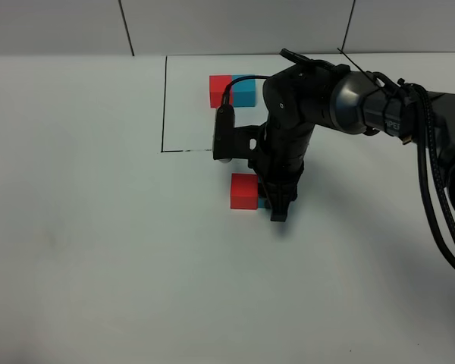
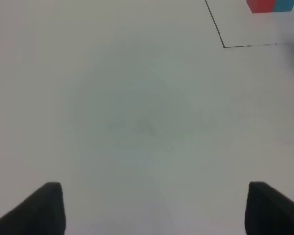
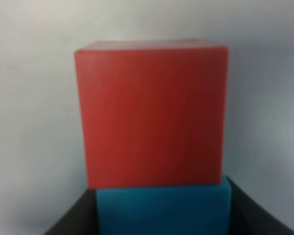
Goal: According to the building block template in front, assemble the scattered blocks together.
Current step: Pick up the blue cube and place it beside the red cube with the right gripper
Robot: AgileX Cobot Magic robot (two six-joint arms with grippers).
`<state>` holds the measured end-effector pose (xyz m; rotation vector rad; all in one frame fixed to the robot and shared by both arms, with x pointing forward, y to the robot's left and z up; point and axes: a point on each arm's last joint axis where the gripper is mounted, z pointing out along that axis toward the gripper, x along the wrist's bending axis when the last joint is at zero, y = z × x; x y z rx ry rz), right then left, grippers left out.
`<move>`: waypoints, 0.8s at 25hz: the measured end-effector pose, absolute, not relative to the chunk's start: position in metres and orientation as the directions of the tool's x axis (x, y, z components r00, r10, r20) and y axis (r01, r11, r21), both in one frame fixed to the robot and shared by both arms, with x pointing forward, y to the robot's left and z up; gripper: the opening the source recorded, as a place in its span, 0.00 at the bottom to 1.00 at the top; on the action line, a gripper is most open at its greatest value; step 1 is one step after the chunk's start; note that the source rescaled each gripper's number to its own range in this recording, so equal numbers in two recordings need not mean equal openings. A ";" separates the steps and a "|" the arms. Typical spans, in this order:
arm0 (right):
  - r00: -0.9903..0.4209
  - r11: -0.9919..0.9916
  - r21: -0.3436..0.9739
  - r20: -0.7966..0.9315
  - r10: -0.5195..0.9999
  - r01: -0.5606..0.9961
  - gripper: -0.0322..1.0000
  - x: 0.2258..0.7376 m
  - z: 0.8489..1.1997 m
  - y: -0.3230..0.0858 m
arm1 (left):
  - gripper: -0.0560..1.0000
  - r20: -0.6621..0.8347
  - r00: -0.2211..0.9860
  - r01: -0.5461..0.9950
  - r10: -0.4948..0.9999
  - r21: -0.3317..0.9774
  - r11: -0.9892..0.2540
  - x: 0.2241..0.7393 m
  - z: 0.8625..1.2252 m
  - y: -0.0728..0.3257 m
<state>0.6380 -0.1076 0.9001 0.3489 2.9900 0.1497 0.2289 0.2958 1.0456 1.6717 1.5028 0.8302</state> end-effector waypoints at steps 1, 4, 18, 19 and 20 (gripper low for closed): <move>-0.966 0.969 0.113 -0.115 0.233 0.220 0.03 0.638 0.900 -0.108 | 0.63 -0.006 0.109 0.524 0.994 0.850 -0.053 0.229 1.046 0.296; -0.966 0.969 0.113 -0.115 0.232 0.220 0.03 0.638 0.900 -0.108 | 0.63 -0.006 0.109 0.524 0.994 0.850 -0.053 0.229 1.046 0.296; -0.966 0.969 0.114 -0.116 0.233 0.220 0.03 0.638 0.900 -0.107 | 0.63 -0.006 0.109 0.524 0.994 0.850 -0.053 0.229 1.046 0.296; -0.966 0.969 0.114 -0.116 0.233 0.220 0.03 0.638 0.900 -0.107 | 0.63 -0.006 0.109 0.524 0.994 0.850 -0.053 0.229 1.046 0.296; -0.966 0.969 0.114 -0.116 0.233 0.220 0.04 0.638 0.900 -0.107 | 0.63 -0.006 0.109 0.524 0.994 0.850 -0.053 0.229 1.046 0.296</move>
